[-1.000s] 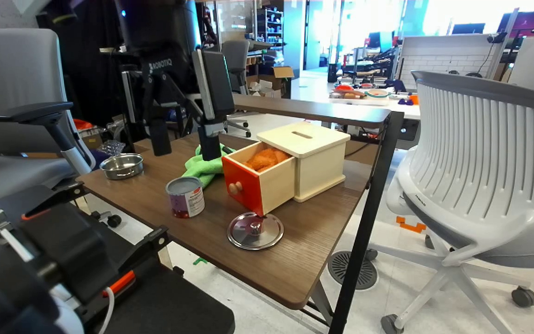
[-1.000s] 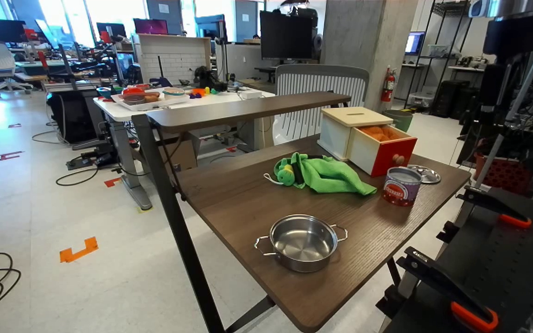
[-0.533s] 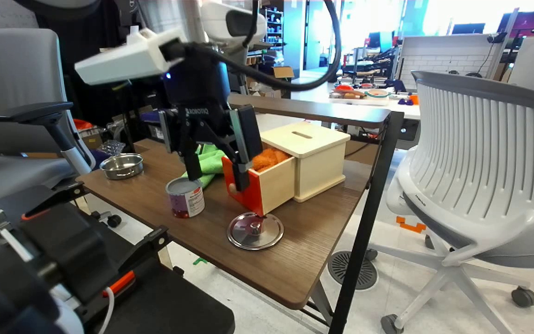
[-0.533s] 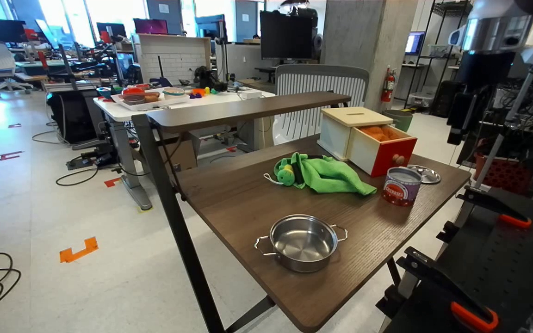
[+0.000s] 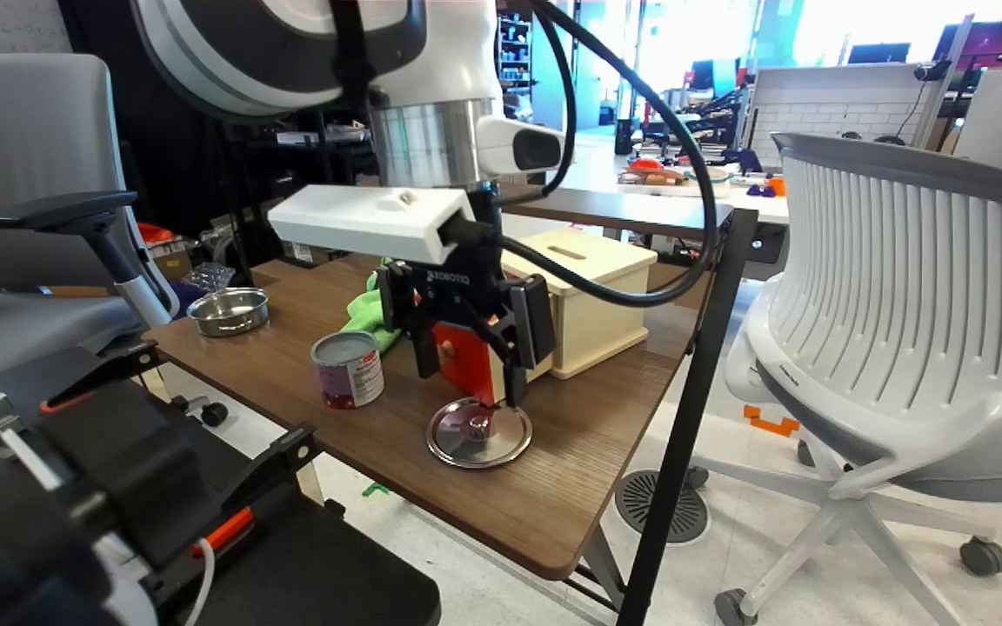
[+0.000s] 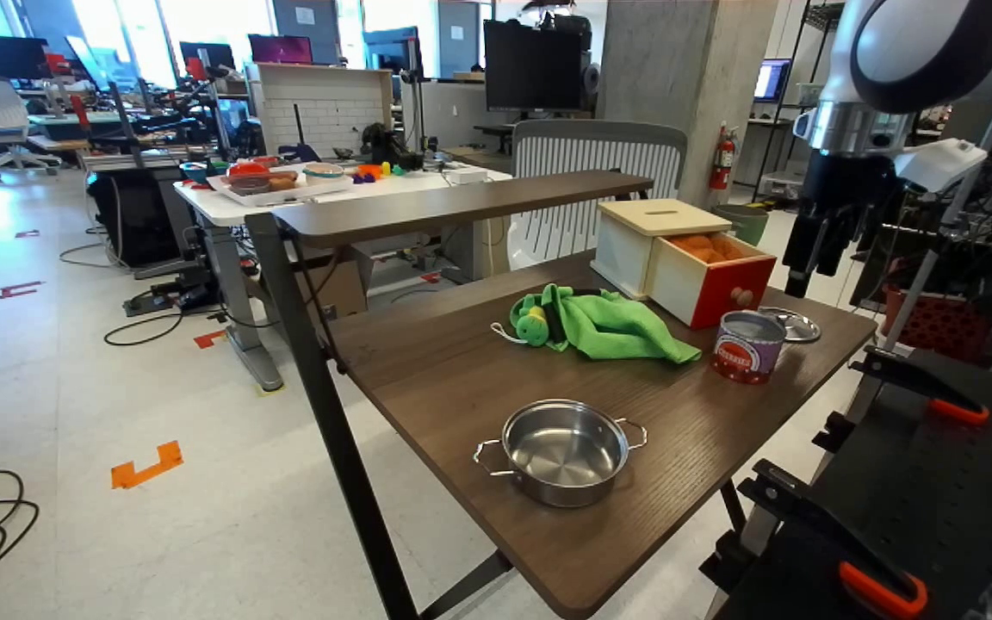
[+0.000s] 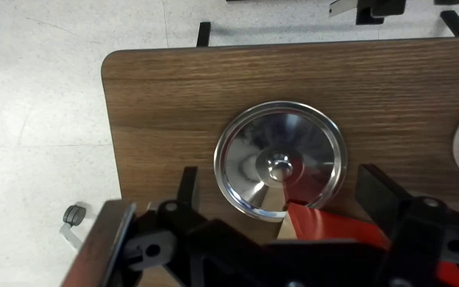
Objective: Put the silver lid on the silver pot
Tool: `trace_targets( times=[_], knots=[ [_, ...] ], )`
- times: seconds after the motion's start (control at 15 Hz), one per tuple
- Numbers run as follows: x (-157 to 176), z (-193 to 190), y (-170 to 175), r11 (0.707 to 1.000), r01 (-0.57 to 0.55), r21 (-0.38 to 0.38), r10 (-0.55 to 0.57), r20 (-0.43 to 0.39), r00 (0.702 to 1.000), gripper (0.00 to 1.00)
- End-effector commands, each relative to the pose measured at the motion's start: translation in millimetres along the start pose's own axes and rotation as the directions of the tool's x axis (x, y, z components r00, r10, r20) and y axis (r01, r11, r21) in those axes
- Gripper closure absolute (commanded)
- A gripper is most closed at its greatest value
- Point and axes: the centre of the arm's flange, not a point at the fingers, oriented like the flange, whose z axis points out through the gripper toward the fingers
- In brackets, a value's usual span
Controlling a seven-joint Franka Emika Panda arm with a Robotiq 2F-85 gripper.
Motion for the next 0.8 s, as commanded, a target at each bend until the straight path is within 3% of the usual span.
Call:
trace_targets(
  times=[0.0,0.6,0.67,0.73],
  knots=[
    [22,24,16,1.0,0.02,0.014,-0.02,0.013,1.0,0.0],
    [14,45,-3,0.989,0.14,0.038,-0.141,0.025,0.99,0.0],
    [15,45,-4,0.989,0.147,0.034,-0.147,0.021,0.989,0.25],
    [17,45,-5,0.988,0.15,0.033,-0.15,0.018,0.988,0.28]
  ],
)
